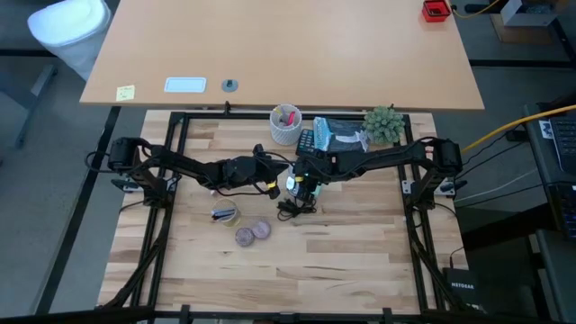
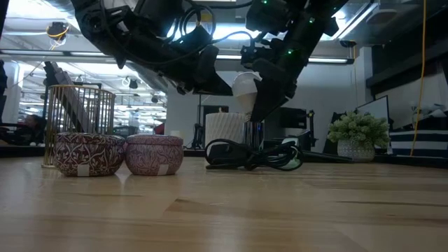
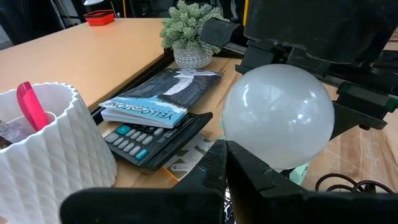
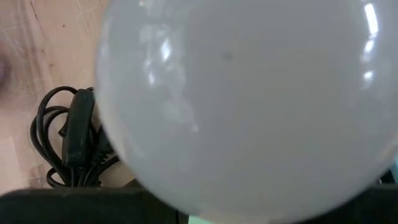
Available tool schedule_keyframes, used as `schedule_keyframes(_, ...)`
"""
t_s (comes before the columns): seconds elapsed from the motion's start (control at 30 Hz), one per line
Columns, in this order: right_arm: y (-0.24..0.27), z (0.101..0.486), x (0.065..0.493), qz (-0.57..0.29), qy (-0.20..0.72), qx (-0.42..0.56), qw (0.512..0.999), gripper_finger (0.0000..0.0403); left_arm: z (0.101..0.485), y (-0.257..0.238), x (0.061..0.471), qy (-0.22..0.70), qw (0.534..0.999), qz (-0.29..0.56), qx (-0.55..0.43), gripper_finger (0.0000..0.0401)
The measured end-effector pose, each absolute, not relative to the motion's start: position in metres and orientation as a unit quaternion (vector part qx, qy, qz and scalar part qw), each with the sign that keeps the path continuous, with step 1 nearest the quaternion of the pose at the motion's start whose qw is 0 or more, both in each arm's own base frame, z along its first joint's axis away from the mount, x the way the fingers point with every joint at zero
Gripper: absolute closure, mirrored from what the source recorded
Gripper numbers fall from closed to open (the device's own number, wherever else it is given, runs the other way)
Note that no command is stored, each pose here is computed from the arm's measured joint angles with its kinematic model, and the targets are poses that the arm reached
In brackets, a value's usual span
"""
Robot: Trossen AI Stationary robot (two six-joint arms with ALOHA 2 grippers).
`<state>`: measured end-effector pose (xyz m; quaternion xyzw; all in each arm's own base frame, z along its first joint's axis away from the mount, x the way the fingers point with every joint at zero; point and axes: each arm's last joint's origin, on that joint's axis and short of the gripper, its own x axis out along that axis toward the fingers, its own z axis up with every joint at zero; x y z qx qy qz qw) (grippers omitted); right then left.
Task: Screw lightbulb
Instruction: Insert the white lightbulb into the silver lamp
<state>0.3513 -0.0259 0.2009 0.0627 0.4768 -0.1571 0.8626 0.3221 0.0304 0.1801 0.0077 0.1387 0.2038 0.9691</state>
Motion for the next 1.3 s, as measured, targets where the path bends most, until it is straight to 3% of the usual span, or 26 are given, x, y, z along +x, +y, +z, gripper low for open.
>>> schedule_keyframes(0.57,-0.0257,0.2008,0.3514,-0.152,0.478,0.065,0.863,0.0276,0.1800,0.0303,0.3221,0.139,0.969,0.203,0.008,0.0400)
schedule_keyframes(0.93,-0.0258,0.2009,0.3515,-0.152,0.477,0.065,0.863,0.0196,0.1796,0.0300,0.3223,0.139,0.970,0.201,0.007,0.0400)
schedule_keyframes(1.3,-0.0258,0.2008,0.3514,-0.150,0.478,0.062,0.863,0.0187,0.1796,0.0302,0.3223,0.139,0.969,0.202,0.008,0.0400)
